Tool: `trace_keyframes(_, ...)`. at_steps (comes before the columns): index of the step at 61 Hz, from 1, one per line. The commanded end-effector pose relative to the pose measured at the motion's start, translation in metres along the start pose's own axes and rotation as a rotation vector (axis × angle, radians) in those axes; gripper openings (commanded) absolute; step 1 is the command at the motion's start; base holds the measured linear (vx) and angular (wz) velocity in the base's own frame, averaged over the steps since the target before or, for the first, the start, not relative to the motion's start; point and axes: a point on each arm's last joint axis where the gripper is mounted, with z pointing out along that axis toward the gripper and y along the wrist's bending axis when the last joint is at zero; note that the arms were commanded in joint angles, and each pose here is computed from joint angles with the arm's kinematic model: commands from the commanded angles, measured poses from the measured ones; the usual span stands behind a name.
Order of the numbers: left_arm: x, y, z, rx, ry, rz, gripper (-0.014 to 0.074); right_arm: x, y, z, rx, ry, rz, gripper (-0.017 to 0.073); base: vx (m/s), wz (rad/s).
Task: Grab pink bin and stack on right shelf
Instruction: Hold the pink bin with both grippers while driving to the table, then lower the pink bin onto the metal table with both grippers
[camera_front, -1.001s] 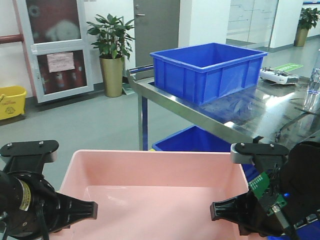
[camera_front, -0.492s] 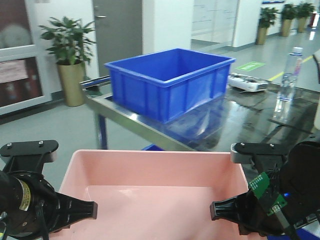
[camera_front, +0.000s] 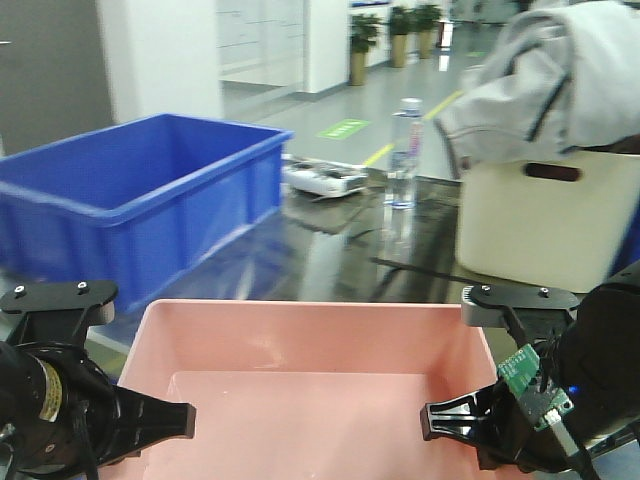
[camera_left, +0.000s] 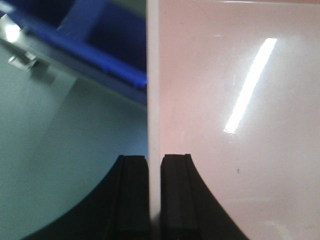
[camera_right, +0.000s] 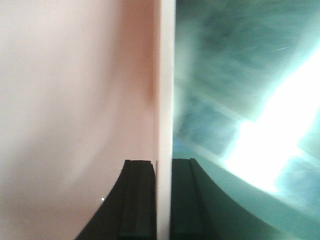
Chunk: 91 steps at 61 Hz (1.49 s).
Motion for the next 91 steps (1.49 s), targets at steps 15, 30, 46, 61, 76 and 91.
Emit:
trace_keyframes(15,-0.01,0.0032,-0.0185,0.012,-0.103,0.012,0.0057,-0.0073,-0.0093,-0.0187,0.038,-0.099,-0.025,0.0036,0.24,-0.62)
trace_keyframes(30,-0.01,0.0032,-0.0185,0.012,-0.103,0.012,0.0057,-0.0073,-0.0095,-0.0187,0.04,-0.1,-0.026,0.0036,0.21,-0.48)
trace_keyframes(46,-0.01,0.0032,-0.0185,0.012,-0.103,0.012,0.0057,-0.0073,-0.0095,-0.0187,0.04,-0.1,-0.026,0.0036,0.19,-0.34)
trace_keyframes(61,-0.01,0.0032,-0.0185,0.012,-0.103,0.012,0.0057,-0.0073,-0.0095,-0.0187,0.04,-0.1,-0.026,0.0036,0.14,-0.23)
trace_keyframes(76,-0.01,0.0032,-0.0185,0.012,-0.103,0.012,0.0057,-0.0073,-0.0095,-0.0187,0.04,-0.1,-0.026,0.0036,0.07,-0.13)
trace_keyframes(91,-0.01,0.0032,-0.0185,0.012,-0.103,0.012,0.0057,-0.0073,-0.0095,-0.0187,0.04,-0.1,-0.026,0.0036,0.01,-0.02)
